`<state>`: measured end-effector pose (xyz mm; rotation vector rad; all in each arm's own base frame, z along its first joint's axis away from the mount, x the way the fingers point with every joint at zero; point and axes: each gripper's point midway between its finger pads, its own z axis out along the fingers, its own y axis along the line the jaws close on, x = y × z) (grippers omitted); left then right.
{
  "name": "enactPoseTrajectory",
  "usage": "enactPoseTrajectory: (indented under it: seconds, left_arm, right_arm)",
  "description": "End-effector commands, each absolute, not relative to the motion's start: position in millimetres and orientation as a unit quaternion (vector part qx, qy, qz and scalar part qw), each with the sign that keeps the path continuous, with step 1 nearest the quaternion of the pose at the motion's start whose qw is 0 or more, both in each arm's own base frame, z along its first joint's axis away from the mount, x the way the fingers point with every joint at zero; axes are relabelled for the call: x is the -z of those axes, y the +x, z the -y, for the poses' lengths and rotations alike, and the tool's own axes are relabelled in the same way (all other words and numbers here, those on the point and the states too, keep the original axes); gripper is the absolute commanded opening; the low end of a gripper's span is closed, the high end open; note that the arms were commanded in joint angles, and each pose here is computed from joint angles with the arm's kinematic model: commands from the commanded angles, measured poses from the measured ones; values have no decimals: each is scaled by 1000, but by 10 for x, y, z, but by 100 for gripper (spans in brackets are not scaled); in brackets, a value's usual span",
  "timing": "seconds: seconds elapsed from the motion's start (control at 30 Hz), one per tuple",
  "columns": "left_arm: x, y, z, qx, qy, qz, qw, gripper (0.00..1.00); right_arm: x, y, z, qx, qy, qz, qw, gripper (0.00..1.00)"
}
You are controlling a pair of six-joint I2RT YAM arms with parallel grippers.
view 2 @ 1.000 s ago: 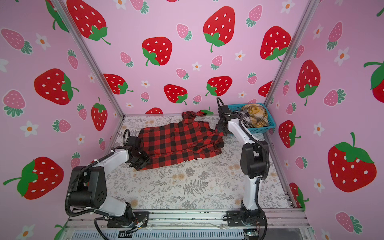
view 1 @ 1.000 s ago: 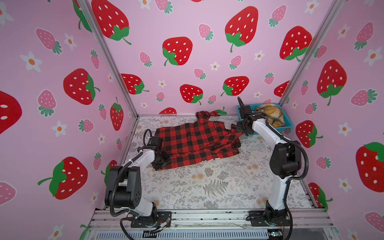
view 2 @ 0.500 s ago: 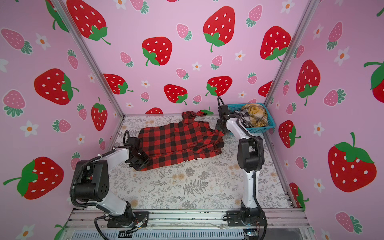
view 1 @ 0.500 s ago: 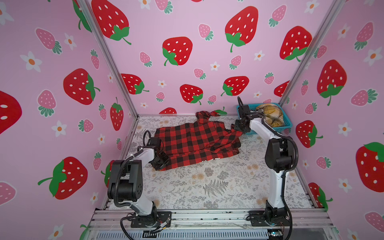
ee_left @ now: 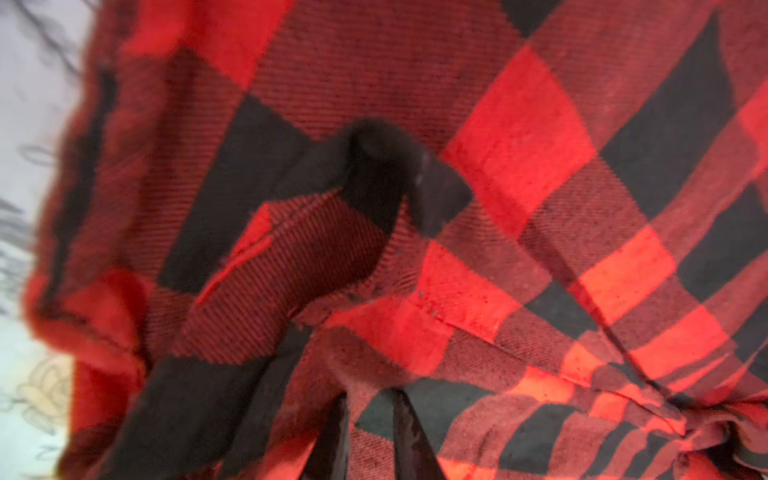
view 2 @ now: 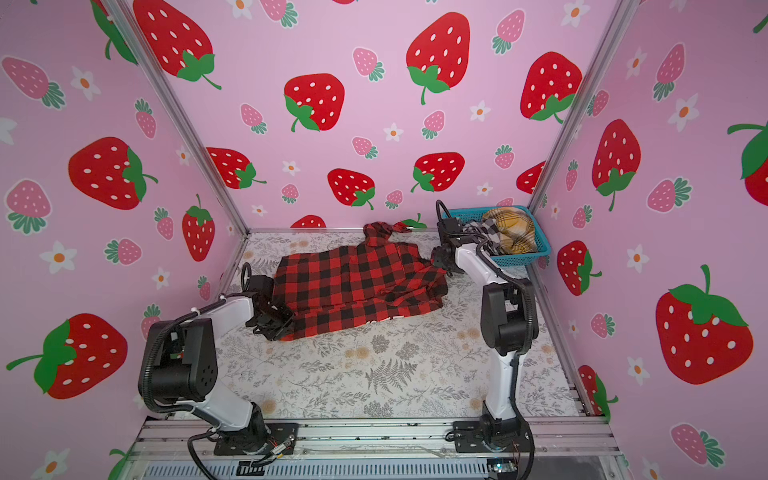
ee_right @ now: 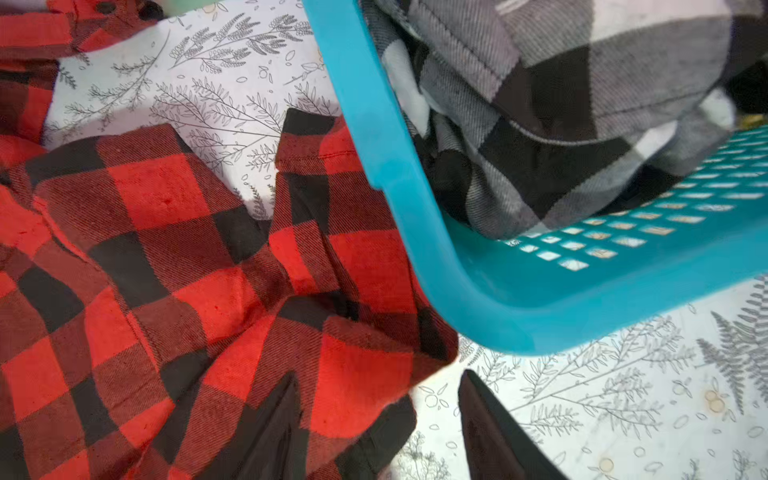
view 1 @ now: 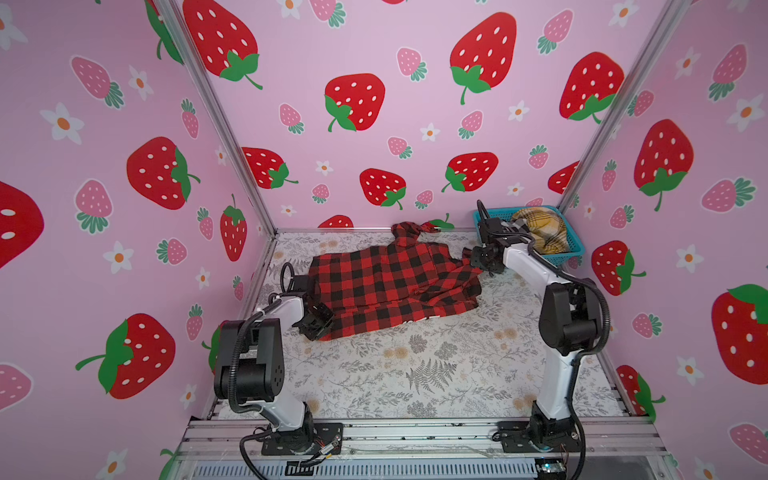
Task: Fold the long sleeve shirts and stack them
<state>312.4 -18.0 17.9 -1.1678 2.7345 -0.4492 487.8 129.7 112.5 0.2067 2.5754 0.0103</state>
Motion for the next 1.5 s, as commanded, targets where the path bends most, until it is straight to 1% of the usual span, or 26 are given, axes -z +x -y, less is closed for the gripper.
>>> enactPoseTrajectory:
  seconds: [0.0,0.13,0.2,0.3,0.43,0.47,0.5,0.53,0.57,0.6,0.63,0.7,0.8,0.87,0.97,1.07,1.1,1.17,1.2,1.3,1.4,1.47]
  left_arm:
    - [80,2896,-11,96,-404,-909,33,21]
    - [109,2884,-88,84,-409,-908,28,19]
    - [113,2877,-106,83,-412,-907,24,18]
    - [100,2873,-119,83,-412,-907,24,18]
    - [97,2854,-165,69,-411,-909,30,17]
    - [100,2847,-161,69,-411,-909,29,17]
    - [107,2842,-164,68,-411,-909,28,17]
    - [114,2836,-164,68,-412,-908,27,16]
    - [112,2840,-159,69,-411,-909,27,16]
    - [107,2847,-160,69,-411,-909,28,15]
    - [104,2847,-158,69,-411,-909,27,15]
    - [84,2860,-166,69,-410,-909,31,15]
    - [74,2865,-169,69,-410,-909,33,14]
    - [72,2866,-159,72,-410,-909,32,14]
    - [77,2862,-146,75,-411,-908,32,14]
    - [76,2862,-134,79,-411,-908,31,15]
    - [71,2869,-137,79,-411,-908,33,16]
    - [59,2881,-139,79,-411,-908,36,20]
    - [42,2897,-94,91,-408,-908,35,22]
    - [-37,2931,-58,104,-404,-908,39,28]
    - [-253,3031,-10,114,-387,-913,66,39]
    - [-477,3149,70,122,-363,-919,94,45]
  right_arm:
    - [-1088,4767,-1227,18,92,-958,273,61]
    - [-1008,4677,-1307,-17,98,-957,274,63]
    - [-963,4696,-1373,-32,93,-958,270,60]
    - [-892,4759,-1463,-53,93,-958,268,59]
    - [-953,4929,-1574,-75,92,-951,285,57]
    - [-975,4966,-1590,-79,92,-950,289,55]
    - [-995,5013,-1609,-81,92,-948,293,47]
    - [-1011,5060,-1626,-83,91,-947,297,34]
    - [-1027,5094,-1632,-82,90,-947,298,24]
    - [-1075,5132,-1637,-78,88,-946,302,15]
    - [-1145,5160,-1661,-78,83,-945,305,9]
    - [-1368,5185,-1747,-81,70,-941,322,3]
    - [-1795,5138,-1997,-89,37,-929,358,2]
    - [-1966,5027,-2250,-94,10,-925,368,2]
    - [-2007,4786,-2688,-97,-24,-925,367,4]
    - [-1810,4461,-3200,-116,-51,-931,341,9]
    - [-1737,4335,-3381,-124,-62,-933,332,15]
    - [-1651,4064,-3741,-137,-91,-934,318,36]
    - [-1638,3925,-3898,-140,-107,-933,314,43]
    - [-1670,3572,-4168,-139,-146,-929,309,56]
    - [-1749,3418,-4063,-119,-152,-933,303,65]
    - [-1845,3386,-3902,-101,-151,-933,311,68]
